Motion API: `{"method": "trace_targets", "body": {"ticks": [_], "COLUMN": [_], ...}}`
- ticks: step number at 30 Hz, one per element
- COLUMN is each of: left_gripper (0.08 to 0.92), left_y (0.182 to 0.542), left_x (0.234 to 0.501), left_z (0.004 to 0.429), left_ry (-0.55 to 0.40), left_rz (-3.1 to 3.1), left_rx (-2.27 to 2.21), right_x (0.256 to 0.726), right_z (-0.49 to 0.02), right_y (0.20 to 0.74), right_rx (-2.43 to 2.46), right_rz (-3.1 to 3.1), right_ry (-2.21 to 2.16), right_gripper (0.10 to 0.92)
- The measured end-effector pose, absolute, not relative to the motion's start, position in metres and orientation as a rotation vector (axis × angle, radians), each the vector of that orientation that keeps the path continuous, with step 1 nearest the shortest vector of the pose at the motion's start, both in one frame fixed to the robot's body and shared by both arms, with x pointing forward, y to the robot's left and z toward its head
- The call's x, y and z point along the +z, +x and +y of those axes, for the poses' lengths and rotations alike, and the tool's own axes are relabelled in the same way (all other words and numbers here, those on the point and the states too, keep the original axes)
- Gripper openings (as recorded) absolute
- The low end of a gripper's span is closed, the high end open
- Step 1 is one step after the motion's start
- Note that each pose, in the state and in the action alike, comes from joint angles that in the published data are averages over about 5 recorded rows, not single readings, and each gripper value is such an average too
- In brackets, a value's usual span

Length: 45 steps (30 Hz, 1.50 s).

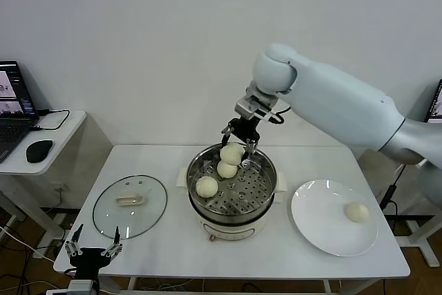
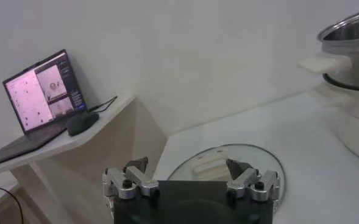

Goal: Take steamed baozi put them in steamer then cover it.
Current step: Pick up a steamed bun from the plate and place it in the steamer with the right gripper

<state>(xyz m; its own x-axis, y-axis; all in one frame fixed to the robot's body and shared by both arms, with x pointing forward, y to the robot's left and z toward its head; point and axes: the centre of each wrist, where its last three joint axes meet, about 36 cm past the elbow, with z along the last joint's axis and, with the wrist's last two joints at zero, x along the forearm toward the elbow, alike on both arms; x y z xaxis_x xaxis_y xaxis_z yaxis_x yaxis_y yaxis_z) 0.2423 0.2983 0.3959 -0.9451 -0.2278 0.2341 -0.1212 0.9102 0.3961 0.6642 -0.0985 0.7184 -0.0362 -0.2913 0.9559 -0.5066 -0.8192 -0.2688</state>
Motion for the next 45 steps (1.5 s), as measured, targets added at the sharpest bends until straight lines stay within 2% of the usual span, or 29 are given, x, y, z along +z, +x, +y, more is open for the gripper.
{"method": "trace_targets", "body": {"ticks": [21,45], "left_gripper": [0.823,0.823], "left_y": [0.248,0.251], "left_x": [0.397,0.392], "left_z": [0.296,0.293], "left_ry": [0.269,0.246], "left_rz": [-2.820,-2.821], "left_rx": [-0.528,-0.506], "right_x": [0.662,0.606], "right_z": [-0.057,-0.034], "right_y": [0.629,0.589], "right_rx": [2.345,2.373], "right_rz": [-0.253,-0.016], "right_ry": [2.170,2.245], "right_gripper": [0.628,0.628]}}
